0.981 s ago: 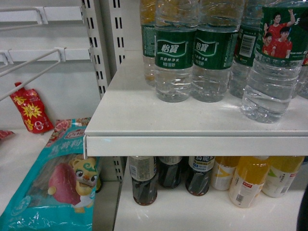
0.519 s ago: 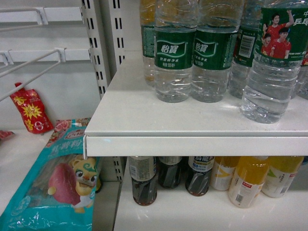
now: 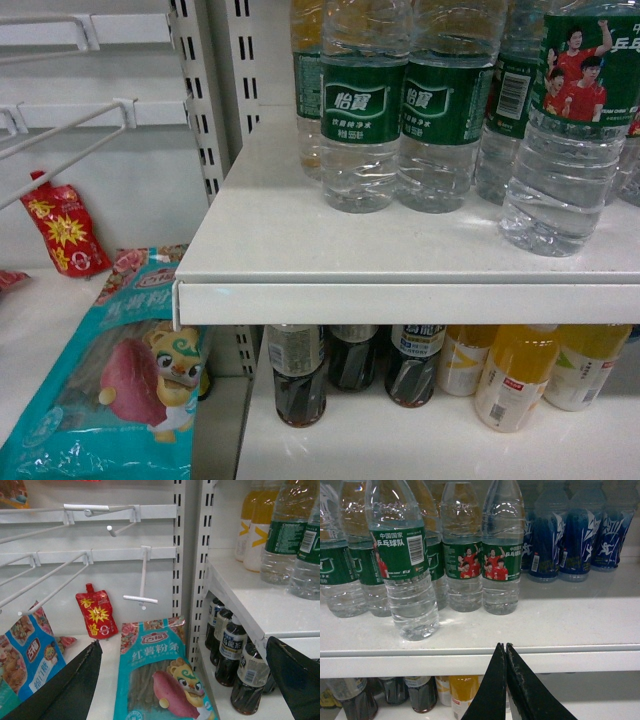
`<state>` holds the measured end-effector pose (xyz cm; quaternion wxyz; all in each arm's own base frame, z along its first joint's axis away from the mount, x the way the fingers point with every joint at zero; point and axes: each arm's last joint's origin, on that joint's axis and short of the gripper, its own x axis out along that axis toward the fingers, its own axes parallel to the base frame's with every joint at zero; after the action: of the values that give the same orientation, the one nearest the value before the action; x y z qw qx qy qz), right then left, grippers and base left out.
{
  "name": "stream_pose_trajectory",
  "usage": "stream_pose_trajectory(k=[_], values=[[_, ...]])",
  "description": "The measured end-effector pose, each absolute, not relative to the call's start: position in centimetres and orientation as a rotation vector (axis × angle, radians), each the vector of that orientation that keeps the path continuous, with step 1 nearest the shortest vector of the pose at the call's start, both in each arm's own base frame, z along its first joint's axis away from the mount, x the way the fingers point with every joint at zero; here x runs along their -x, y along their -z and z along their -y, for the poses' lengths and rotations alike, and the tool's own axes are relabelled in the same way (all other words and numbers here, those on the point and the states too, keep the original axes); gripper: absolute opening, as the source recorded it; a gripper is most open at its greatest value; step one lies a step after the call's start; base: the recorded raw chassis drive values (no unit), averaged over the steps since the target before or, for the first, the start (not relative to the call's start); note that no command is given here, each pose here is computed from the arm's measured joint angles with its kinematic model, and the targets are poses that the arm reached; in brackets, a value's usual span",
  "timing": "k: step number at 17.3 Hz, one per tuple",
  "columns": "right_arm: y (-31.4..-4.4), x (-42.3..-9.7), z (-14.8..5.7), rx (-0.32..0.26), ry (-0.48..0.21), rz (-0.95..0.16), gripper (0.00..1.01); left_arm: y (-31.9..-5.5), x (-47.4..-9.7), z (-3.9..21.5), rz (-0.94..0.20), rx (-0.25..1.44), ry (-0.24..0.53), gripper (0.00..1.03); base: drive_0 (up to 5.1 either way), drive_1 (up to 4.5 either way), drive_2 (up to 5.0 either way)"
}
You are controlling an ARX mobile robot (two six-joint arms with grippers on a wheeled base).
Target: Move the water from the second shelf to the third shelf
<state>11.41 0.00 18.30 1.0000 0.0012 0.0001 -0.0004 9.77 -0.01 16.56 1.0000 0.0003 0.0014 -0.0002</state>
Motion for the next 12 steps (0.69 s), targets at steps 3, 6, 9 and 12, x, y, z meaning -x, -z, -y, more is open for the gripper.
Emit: stream_pose_trajectory(k=[3, 6, 9, 12], values=[[-17.7, -11.0, 0.0, -0.002, 0.0, 0.001, 0.02, -16.6, -9.8, 0.0, -0.003, -0.001, 0.0, 0.98, 0.0, 0.0, 0.0], [-16.8, -10.6, 0.0, -0.002, 0.001, -0.007, 0.02, -16.6, -9.8, 0.0, -0.003, 0.0, 0.0, 0.98, 0.0, 0.0, 0.0], [-16.6, -9.7, 0.0, -0.002, 0.0, -0.003, 0.02, -16.6, -9.8, 0.0, -0.003, 0.0, 0.0, 0.98, 0.0, 0.0, 0.0], [-16.7, -9.7, 0.0, -0.002, 0.0, 0.004, 0.02, -16.6, -9.8, 0.0, -0.003, -0.001, 0.001, 0.98, 0.0, 0.0, 0.0]])
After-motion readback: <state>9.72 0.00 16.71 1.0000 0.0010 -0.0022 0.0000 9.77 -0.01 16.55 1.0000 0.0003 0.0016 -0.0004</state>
